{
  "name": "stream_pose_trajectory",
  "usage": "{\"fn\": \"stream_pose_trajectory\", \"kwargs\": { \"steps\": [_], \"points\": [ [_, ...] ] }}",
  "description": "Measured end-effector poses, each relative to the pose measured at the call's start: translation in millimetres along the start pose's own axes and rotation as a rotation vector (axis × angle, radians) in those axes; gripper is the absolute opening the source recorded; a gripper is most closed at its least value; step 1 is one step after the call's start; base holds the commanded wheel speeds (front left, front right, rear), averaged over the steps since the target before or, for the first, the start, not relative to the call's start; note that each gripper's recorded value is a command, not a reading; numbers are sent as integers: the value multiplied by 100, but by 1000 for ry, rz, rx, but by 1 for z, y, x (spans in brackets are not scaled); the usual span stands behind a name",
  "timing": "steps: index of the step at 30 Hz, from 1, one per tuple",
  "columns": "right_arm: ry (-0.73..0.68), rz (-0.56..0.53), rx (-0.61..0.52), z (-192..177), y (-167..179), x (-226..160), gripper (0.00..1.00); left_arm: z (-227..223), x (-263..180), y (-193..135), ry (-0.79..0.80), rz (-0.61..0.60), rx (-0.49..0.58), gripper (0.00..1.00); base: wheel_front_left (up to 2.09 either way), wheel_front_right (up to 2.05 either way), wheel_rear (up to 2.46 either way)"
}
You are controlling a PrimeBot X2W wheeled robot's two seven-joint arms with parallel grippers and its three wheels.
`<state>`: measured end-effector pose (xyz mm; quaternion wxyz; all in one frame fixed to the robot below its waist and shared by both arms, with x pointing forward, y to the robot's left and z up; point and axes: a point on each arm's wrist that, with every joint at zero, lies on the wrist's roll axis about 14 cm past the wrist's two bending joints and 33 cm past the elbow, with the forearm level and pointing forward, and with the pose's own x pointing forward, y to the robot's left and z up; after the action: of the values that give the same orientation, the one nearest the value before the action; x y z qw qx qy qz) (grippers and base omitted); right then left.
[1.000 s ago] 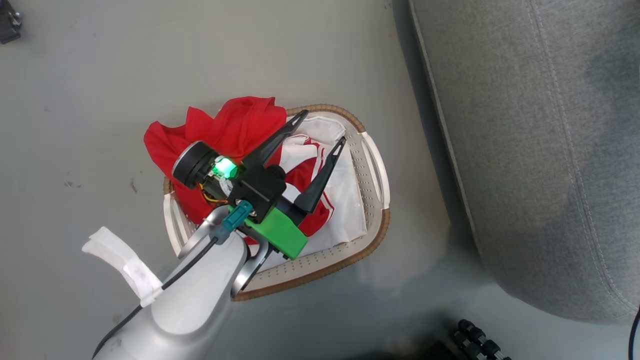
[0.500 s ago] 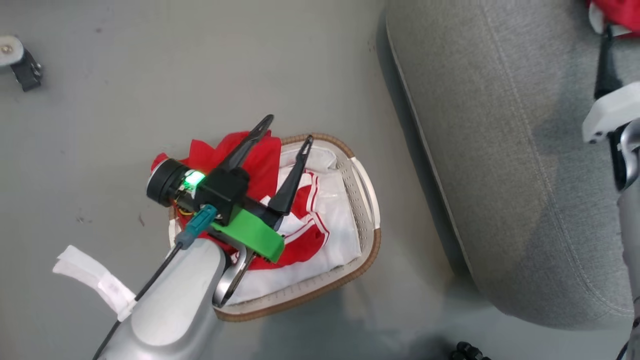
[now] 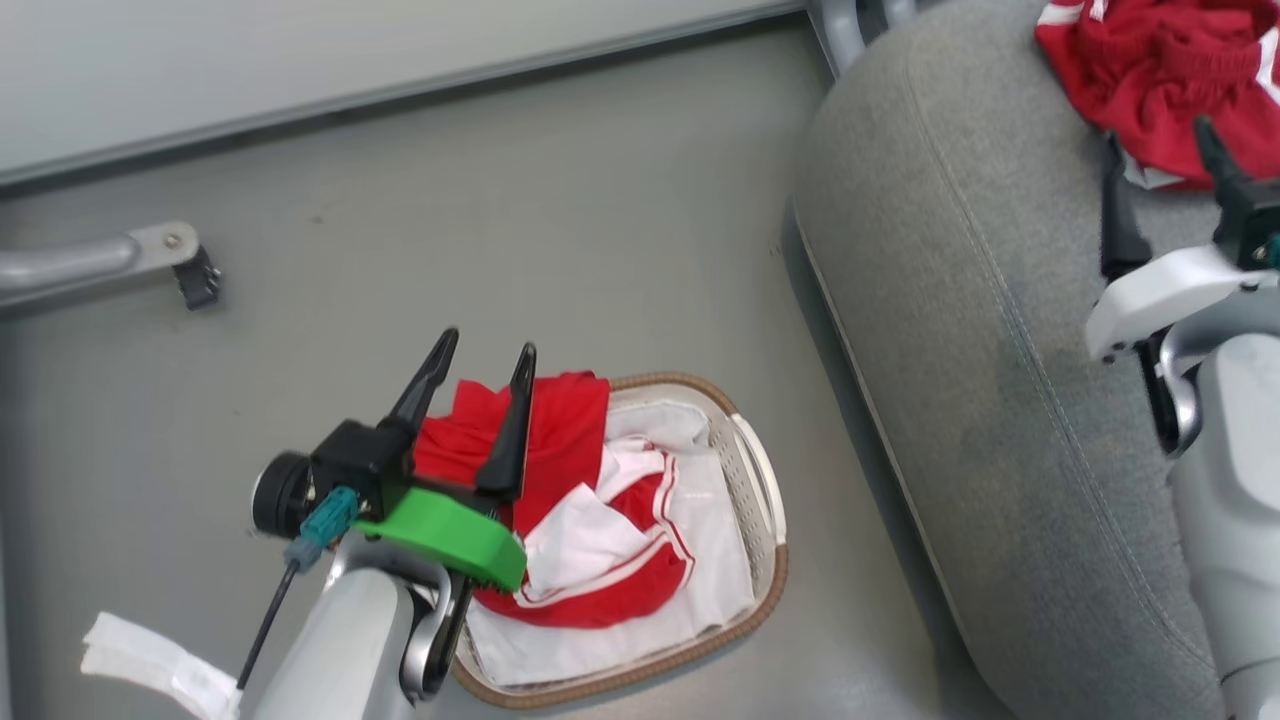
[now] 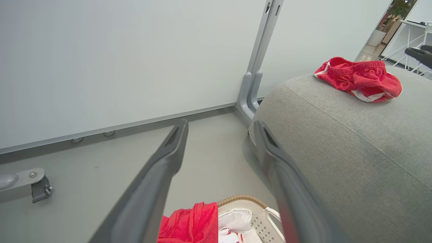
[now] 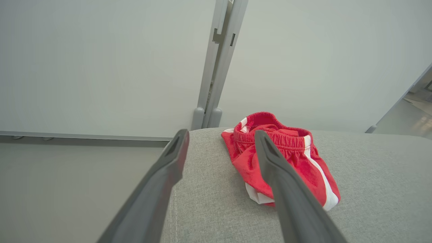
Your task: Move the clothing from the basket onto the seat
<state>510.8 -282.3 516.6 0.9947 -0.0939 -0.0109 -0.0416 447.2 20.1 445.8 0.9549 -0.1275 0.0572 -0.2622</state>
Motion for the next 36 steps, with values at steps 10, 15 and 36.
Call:
{"fn": "stream_pose_trajectory", "kwargs": {
  "steps": [10,15,36],
  "points": [
    [-98,201,143,38,96,-39,100,20,-74,39,-51,237,5,100,0,0,0],
    [-106,245,216,41,122,-63,100,23,-110,55,-76,344,-7,100,0,0,0],
    [-77,264,312,28,136,-123,100,32,-165,62,-136,450,-12,100,0,0,0]
  ]
}}
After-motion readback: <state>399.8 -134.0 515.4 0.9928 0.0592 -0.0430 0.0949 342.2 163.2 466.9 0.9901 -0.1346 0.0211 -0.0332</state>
